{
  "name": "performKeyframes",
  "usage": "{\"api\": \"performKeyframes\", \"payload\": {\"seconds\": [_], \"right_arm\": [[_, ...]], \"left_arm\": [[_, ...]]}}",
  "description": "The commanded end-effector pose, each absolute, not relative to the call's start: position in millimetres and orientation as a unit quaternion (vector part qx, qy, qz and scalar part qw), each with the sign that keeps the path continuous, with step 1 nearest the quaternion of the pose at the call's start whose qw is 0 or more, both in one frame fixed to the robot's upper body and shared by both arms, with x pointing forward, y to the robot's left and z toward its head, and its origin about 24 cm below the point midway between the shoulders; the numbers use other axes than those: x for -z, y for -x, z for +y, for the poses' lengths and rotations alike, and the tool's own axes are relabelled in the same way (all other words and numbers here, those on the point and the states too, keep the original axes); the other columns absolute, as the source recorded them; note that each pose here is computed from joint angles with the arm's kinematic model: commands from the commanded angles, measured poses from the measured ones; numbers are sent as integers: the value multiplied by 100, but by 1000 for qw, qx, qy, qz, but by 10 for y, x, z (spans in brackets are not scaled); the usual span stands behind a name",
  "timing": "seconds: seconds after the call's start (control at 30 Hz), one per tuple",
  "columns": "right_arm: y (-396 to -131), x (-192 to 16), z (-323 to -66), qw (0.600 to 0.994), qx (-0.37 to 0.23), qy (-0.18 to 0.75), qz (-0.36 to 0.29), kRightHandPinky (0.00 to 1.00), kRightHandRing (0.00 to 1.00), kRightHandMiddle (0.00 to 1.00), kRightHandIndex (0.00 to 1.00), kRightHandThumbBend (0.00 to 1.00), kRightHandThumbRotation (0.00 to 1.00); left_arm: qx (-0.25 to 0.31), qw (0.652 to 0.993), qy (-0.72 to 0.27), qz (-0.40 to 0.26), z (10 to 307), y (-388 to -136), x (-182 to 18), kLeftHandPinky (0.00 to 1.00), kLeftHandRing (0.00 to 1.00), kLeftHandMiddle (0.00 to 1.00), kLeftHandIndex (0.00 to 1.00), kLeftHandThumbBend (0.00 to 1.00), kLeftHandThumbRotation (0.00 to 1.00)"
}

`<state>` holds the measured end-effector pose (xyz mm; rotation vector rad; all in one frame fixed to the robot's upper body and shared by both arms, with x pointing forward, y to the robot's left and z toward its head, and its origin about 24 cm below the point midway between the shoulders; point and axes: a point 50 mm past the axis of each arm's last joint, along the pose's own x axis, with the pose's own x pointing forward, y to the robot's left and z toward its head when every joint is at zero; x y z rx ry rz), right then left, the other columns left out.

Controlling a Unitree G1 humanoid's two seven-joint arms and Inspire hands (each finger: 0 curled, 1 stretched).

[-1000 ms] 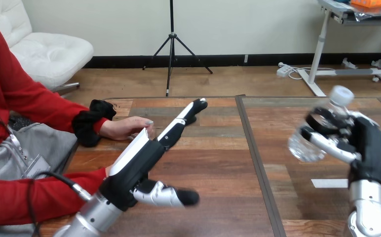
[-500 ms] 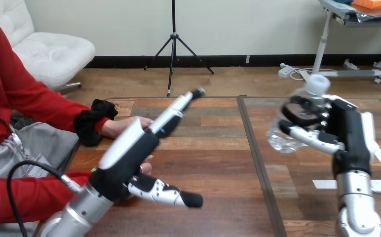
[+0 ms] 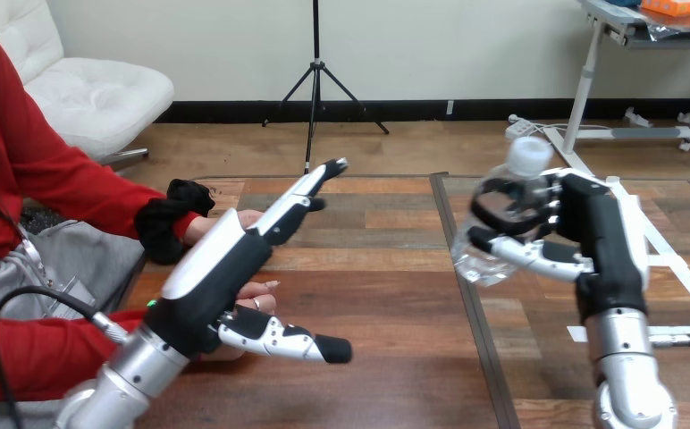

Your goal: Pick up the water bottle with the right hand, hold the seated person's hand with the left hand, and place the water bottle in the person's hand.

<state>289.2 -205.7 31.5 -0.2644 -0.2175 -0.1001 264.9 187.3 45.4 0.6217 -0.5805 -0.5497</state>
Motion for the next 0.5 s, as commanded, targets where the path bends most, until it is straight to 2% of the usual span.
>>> {"api": "performKeyframes", "payload": {"seconds": [0.0, 0.37, 0.47], "right_arm": [[-3029, -745, -1854, 970, 23, 132, -201, 26, 32, 42, 45, 90, 0], [-3039, -730, -1762, 970, -5, 134, -204, 25, 32, 43, 45, 90, 0], [-3040, -722, -1747, 969, -10, 140, -205, 26, 32, 43, 45, 91, 0]], "left_arm": [[232, 849, -362, -306, 2008, -2833, -759, 90, 100, 100, 100, 100, 53], [211, 829, -430, -289, 2184, -2927, -853, 83, 97, 100, 100, 100, 54], [204, 821, -447, -289, 2232, -2952, -887, 77, 93, 97, 99, 100, 52]]}}
